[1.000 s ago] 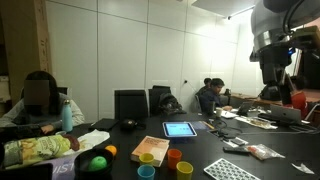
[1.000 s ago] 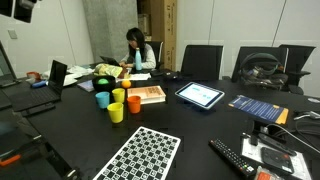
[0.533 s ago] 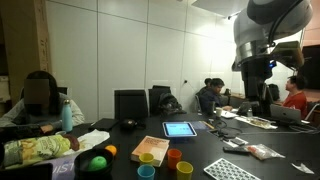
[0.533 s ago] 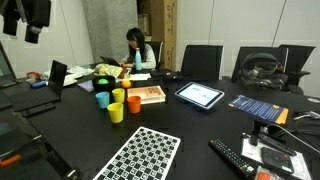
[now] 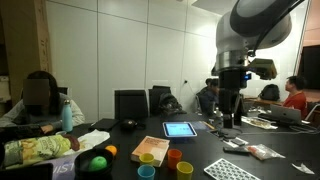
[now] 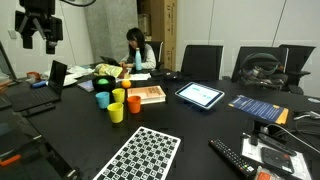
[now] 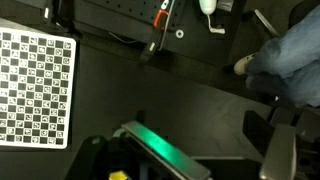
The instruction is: Stack the cups together
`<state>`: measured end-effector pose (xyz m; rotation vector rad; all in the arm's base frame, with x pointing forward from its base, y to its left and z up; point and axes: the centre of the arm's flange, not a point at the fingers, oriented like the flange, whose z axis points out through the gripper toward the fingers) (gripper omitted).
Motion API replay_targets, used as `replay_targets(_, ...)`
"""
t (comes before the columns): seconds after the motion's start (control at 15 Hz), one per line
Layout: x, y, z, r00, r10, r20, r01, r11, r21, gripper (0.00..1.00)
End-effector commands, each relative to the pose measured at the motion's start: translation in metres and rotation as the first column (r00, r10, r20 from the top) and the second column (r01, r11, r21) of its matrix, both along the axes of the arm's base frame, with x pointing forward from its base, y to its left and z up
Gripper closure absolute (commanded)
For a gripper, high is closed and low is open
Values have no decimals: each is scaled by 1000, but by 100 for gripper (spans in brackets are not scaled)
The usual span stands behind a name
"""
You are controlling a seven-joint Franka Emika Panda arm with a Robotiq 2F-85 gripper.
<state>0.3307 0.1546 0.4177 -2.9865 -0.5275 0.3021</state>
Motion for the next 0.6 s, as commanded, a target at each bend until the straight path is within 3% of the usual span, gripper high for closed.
replay_targets(0.0,10,29,3,999,23,24,-23,1000,11,0)
replay_targets(0.07,3,14,-3,1000,17,20,-17,1000,4,0)
replay_targets(0.53,4,22,-3,999,31,17,-31,1000,2,0)
